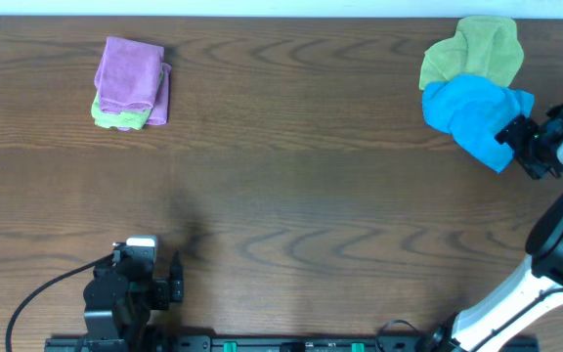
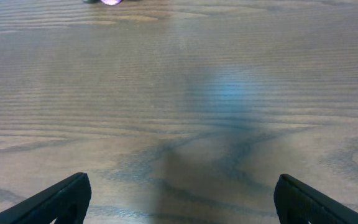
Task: Fold the cloth
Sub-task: 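Reach the right gripper to the blue cloth and grasp its edge, then drag the blue cloth with the right gripper toward table center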
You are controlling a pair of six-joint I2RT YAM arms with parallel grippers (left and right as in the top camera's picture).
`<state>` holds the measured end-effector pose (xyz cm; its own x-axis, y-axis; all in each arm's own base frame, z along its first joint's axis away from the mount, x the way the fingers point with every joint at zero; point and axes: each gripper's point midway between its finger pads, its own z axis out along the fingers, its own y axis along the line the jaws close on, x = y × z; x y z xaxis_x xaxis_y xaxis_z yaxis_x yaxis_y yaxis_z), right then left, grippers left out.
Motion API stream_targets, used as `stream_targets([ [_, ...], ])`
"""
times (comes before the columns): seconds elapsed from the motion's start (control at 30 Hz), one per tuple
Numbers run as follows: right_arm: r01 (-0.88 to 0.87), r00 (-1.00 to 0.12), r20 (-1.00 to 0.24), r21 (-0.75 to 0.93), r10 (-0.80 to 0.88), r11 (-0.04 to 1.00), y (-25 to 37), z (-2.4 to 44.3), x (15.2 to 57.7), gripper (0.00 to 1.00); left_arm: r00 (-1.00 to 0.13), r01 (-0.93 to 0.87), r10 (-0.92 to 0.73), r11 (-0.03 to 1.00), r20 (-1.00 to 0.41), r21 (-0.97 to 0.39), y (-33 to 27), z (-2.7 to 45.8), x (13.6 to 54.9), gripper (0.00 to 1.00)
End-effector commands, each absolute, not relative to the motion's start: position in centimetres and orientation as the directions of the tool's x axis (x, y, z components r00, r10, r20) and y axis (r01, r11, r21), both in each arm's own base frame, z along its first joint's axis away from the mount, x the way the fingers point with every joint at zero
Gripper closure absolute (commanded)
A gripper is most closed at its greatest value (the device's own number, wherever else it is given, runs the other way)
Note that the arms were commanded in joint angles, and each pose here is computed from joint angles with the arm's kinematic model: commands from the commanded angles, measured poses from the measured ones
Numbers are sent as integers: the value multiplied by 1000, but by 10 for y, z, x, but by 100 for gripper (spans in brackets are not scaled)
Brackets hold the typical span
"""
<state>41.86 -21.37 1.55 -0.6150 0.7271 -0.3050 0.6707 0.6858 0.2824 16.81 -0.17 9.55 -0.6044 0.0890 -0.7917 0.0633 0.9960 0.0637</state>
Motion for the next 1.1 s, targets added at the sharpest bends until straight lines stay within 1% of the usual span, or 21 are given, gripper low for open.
stream_targets([
  [0.0, 651, -630, -305, 294, 714, 700, -212, 12, 421, 25, -602, 73, 110, 994, -791, 82, -1, 95, 168, 5],
  [0.17, 646, -630, -307, 303, 714, 700, -212, 7, 424, 26, -602, 73, 110, 994, -791, 82, -1, 95, 168, 5],
  [0.3, 646, -631, -303, 304, 714, 700, -211, 2, 425, 30, -602, 73, 109, 994, -791, 82, -1, 95, 168, 5],
  [0.47, 649, -636, -286, 303, 716, 698, -210, -6, 424, 33, -602, 73, 110, 994, -791, 82, -1, 95, 168, 5],
  [0.53, 648, -636, -289, 303, 716, 698, -211, -6, 424, 41, -602, 73, 110, 994, -791, 82, -1, 95, 168, 5],
  [0.57, 647, -635, -292, 306, 715, 699, -211, -6, 425, 46, -602, 73, 110, 994, -791, 82, -1, 95, 168, 5],
  [0.6, 641, -636, -291, 315, 715, 699, -209, -5, 426, 54, -602, 73, 110, 994, -791, 82, -1, 95, 168, 5],
  [0.63, 633, -638, -286, 333, 715, 699, -206, -4, 428, 77, -602, 73, 109, 994, -791, 82, -1, 95, 168, 5],
  [0.67, 625, -640, -282, 349, 714, 698, -204, -3, 429, 94, -602, 73, 110, 994, -791, 82, -1, 95, 168, 5],
  [0.7, 613, -644, -275, 373, 714, 697, -199, -2, 431, 99, -602, 73, 110, 994, -791, 82, -1, 95, 168, 5],
  [0.87, 512, -688, -274, 473, 672, 717, -175, 17, 442, 99, -602, 73, 110, 994, -791, 82, -1, 95, 168, 5],
  [1.07, 415, -742, -323, 467, 588, 781, -138, 68, 442, 99, -602, 73, 110, 994, -791, 82, -1, 95, 168, 5],
])
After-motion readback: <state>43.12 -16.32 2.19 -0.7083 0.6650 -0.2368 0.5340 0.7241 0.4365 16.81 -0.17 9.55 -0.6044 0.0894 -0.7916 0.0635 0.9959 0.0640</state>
